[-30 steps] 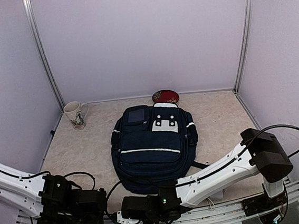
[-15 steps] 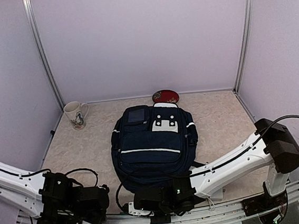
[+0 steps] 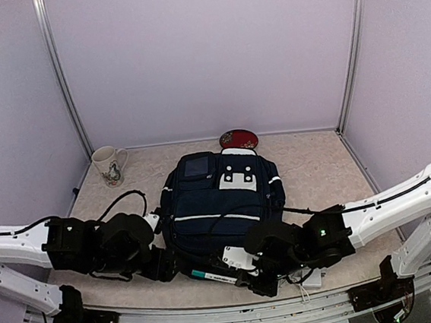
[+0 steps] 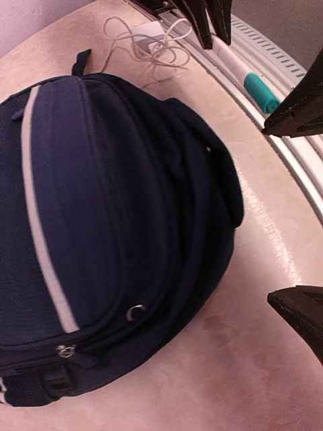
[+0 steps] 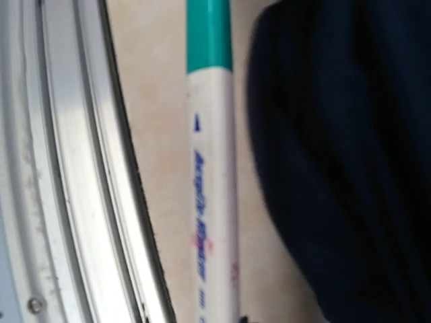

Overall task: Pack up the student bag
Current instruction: Pick up the upper front pocket of the student bag.

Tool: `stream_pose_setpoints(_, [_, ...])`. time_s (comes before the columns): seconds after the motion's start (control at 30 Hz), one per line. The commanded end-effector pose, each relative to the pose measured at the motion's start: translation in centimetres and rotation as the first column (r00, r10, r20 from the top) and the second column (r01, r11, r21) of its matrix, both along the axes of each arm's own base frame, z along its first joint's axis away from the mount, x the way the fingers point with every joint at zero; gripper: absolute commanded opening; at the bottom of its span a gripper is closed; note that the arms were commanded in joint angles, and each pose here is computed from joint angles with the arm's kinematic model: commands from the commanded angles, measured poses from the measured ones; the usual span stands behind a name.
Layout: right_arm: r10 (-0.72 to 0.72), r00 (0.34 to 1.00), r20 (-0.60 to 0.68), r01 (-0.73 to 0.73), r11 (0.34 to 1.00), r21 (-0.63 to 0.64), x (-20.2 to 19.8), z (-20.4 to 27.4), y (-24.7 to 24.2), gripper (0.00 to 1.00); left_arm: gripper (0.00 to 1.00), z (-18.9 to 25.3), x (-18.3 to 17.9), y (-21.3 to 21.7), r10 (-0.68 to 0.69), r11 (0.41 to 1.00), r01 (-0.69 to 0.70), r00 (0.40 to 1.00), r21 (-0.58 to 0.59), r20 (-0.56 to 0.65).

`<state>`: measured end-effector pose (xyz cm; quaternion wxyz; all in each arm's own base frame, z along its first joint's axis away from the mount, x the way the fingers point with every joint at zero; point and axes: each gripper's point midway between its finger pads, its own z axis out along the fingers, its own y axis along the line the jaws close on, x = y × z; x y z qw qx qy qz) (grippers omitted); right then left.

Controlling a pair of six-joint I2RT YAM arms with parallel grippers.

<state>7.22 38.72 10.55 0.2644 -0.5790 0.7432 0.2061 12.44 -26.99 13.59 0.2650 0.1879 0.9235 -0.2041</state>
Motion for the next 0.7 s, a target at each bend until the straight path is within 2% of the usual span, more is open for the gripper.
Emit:
stream_pose_setpoints(0.0, [-0.136, 0.984, -0.113, 0.149, 0.983, 0.110, 1.8, 2.6, -1.9, 0.00, 0.72, 3.3, 3.9, -2.2, -0.092, 0.994, 0.103, 0.971, -0.041, 0.219])
stream_pose_setpoints(0.07, [-0.237, 0.963, -0.126, 0.251, 0.962, 0.110, 3.8, 2.8, -4.0, 0.00, 0.71, 4.0, 4.7, -3.2, -0.141, 0.989, 0.150, 0.935, -0.002, 0.325])
stream_pose_setpoints(0.17, [-0.346, 0.926, -0.149, 0.367, 0.918, 0.148, 6.2, 3.7, -6.6, 0.00, 0.68, 4.0, 5.7, -4.5, -0.220, 0.975, 0.180, 0.860, 0.130, 0.460])
stream_pose_setpoints(0.3, [-0.400, 0.898, -0.182, 0.434, 0.874, 0.220, 8.1, 5.2, -8.3, 0.00, 0.65, 2.4, 6.6, -6.5, -0.345, 0.932, 0.211, 0.767, 0.295, 0.541])
stream_pose_setpoints(0.37, [-0.417, 0.889, -0.187, 0.452, 0.861, 0.231, 8.8, 5.4, -9.0, 0.00, 0.63, 1.0, 7.6, -6.7, -0.382, 0.908, 0.200, 0.757, 0.367, 0.531])
stream_pose_setpoints(0.43, [-0.417, 0.889, -0.188, 0.453, 0.857, 0.243, 9.1, 5.7, -9.2, 0.00, 0.59, -0.1, 9.1, -6.4, -0.379, 0.895, 0.166, 0.772, 0.414, 0.510])
stream_pose_setpoints(0.67, [-0.395, 0.898, -0.193, 0.435, 0.861, 0.262, 9.2, 5.6, -9.3, 0.00, 0.49, -0.9, 11.0, -7.0, -0.366, 0.885, 0.114, 0.769, 0.451, 0.525])
